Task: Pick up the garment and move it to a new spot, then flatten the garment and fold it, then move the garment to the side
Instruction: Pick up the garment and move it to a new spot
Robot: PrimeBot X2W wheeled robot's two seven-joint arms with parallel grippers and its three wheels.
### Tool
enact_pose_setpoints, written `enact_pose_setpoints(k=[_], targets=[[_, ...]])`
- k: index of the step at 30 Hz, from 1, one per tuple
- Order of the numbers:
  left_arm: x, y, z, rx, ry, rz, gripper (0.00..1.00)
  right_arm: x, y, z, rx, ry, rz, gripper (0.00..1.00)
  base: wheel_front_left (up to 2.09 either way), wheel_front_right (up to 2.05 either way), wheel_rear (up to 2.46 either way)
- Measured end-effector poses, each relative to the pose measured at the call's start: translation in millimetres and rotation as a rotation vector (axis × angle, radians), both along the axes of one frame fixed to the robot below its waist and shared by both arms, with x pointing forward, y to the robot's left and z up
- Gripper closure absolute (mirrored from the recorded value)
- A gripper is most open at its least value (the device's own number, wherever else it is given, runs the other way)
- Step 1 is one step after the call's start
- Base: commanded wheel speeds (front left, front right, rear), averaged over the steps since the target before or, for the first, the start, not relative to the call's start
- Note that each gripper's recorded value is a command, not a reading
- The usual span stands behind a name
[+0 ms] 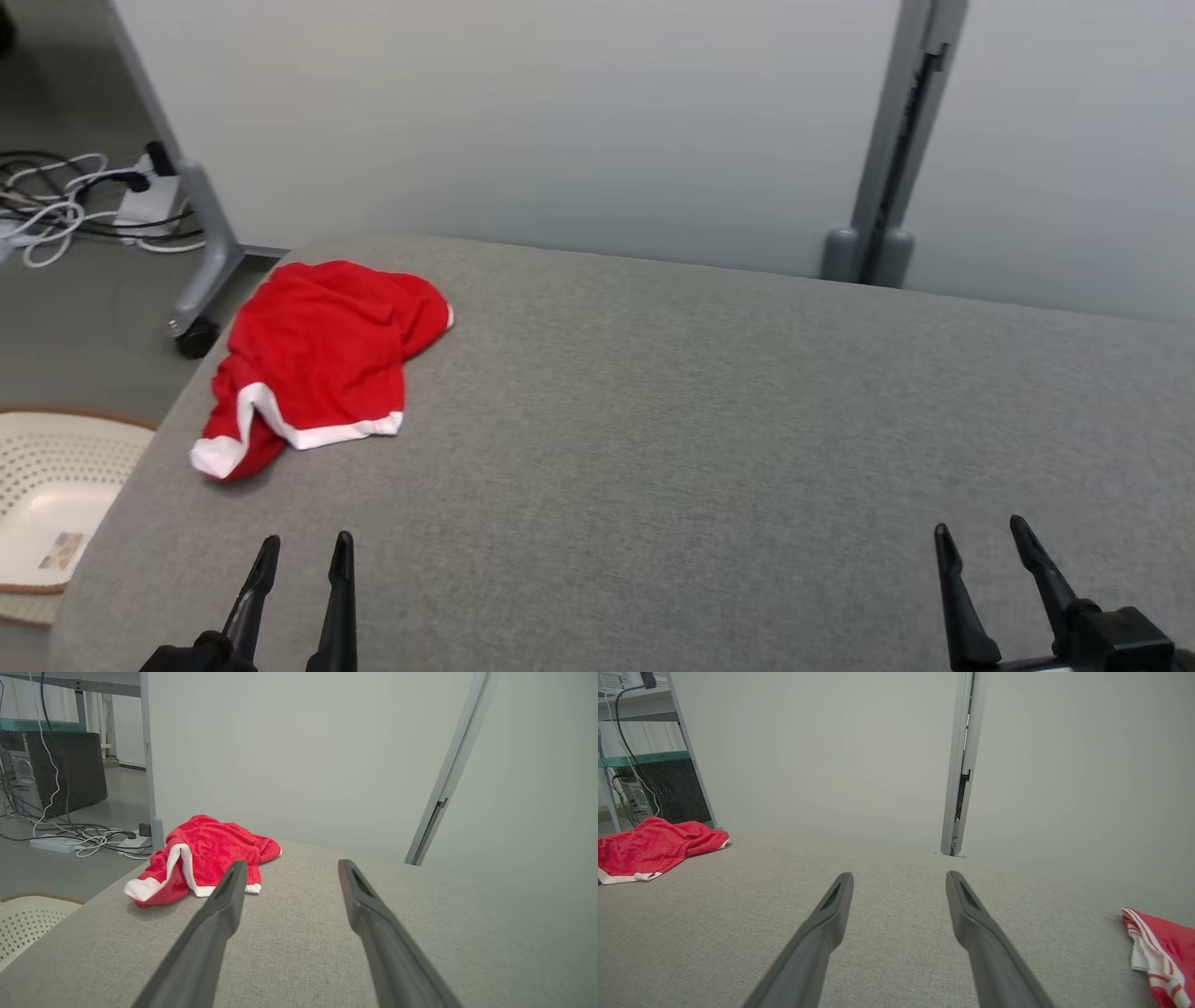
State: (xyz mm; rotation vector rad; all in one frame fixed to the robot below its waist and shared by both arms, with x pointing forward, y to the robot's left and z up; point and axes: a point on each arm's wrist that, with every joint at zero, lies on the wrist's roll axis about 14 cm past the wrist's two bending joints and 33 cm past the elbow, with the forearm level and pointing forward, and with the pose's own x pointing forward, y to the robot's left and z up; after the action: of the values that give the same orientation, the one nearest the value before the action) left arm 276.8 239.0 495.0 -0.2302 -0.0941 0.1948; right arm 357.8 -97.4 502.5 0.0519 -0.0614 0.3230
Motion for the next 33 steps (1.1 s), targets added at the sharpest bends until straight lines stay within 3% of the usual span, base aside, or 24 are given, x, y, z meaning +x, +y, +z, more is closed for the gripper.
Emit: enact_pose_setpoints(k=[9,16,22,31,33], targets=[[-67.4,49.9,-4.6,-0.014,0.000,0.243,0.00,5.7,86.4,10.2,0.007,-0.021,0.257,0.00,0.00,0.00,0.00],[-76.7,61.6,-2.8,-0.032,0.000,0.304,0.00,8.5,104.2,-1.8,0.004,0.014,0.311,0.00,0.00,0.00,0.00],[-13.2,73.0,23.5,-0.022,-0.050,0.266,0.00,49.8,105.8,-3.0,-0.039,-0.034,0.328,0.00,0.00,0.00,0.00],[114.1,112.5,-27.4,0.032,0.180,0.240,0.00,94.8,72.1,-76.7,-0.079,0.093,0.291,0.00,0.00,0.00,0.00],[125.6,116.9,-36.9,0.033,0.220,0.242,0.00,95.7,70.4,-84.5,-0.079,0.109,0.292,0.00,0.00,0.00,0.00]])
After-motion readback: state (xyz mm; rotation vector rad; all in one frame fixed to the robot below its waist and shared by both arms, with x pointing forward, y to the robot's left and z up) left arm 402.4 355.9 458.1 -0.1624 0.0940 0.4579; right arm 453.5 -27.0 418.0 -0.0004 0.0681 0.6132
